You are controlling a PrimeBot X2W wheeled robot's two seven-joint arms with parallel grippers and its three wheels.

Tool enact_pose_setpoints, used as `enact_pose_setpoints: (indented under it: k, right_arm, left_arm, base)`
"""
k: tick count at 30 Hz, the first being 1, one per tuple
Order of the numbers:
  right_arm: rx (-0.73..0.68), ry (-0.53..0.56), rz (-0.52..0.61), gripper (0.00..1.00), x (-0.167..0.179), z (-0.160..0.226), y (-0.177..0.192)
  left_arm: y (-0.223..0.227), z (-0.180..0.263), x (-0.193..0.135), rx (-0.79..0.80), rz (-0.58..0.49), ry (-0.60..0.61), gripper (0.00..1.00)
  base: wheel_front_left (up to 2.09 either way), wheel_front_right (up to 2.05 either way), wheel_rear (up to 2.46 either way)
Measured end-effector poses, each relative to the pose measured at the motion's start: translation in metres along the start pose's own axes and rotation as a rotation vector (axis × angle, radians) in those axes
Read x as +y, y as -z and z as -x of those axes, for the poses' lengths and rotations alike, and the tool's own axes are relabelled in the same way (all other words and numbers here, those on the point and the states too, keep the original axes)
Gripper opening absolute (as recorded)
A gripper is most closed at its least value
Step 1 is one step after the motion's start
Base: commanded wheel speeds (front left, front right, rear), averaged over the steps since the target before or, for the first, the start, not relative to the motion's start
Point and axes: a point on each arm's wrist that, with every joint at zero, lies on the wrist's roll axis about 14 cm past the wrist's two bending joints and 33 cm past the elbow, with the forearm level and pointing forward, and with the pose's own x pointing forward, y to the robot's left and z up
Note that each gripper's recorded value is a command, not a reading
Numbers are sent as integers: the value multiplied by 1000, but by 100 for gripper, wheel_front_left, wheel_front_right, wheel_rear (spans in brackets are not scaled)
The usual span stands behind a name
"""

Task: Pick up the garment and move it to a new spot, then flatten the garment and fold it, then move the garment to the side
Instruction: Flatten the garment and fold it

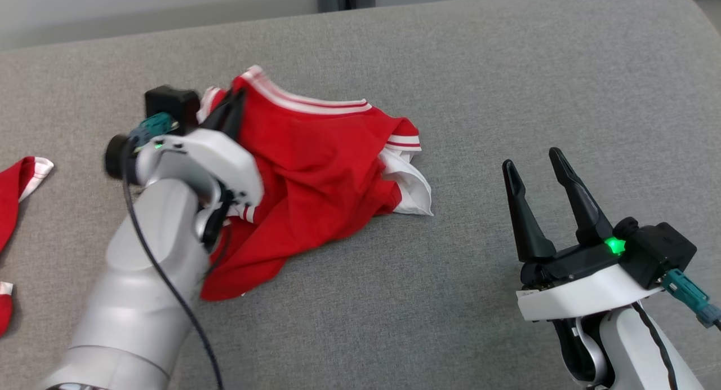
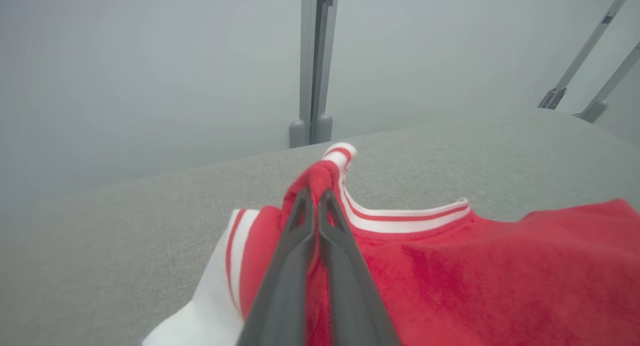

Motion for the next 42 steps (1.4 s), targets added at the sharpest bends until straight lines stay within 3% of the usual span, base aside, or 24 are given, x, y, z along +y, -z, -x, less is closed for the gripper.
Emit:
enact_pose_setpoints:
  k: [4,5,9,13,18,21,24,30,35,42]
  right_arm:
    - [-18,16,7,100,-1,6,-8]
    - [-18,16,7,100,-1,6,-8]
    - [-40,33,11,100,-2,13,-18]
    - [-52,66,9,100,-6,27,-25]
    - [-78,102,12,100,-11,39,-35]
    - [-75,118,10,100,-15,43,-35]
    - [-72,131,8,100,-19,41,-33]
    - [-47,124,-8,100,-19,32,-21]
    - [-27,83,-15,100,-9,20,-11]
    - [-22,27,-23,100,6,10,-7]
  left_arm:
    - [-68,-2,-56,-191,101,145,0]
    - [-68,-2,-56,-191,101,145,0]
    - [-148,12,-114,-361,208,335,0]
    - [-236,43,-165,-552,240,524,0]
    - [-310,77,-190,-747,254,633,0]
    - [-331,88,-189,-821,298,645,0]
    - [-310,73,-155,-790,302,549,0]
    - [-172,54,-64,-561,394,289,0]
    - [-75,78,-17,-375,326,147,0]
    - [-46,123,57,-367,216,-126,0]
  base:
    - [0,0,0]
    - [0,0,0]
    - [0,0,0]
    - [0,0,0]
    - [0,0,0]
    - [0,0,0]
    - [0,0,0]
    - [0,0,0]
    - [0,0,0]
    - [0,0,0]
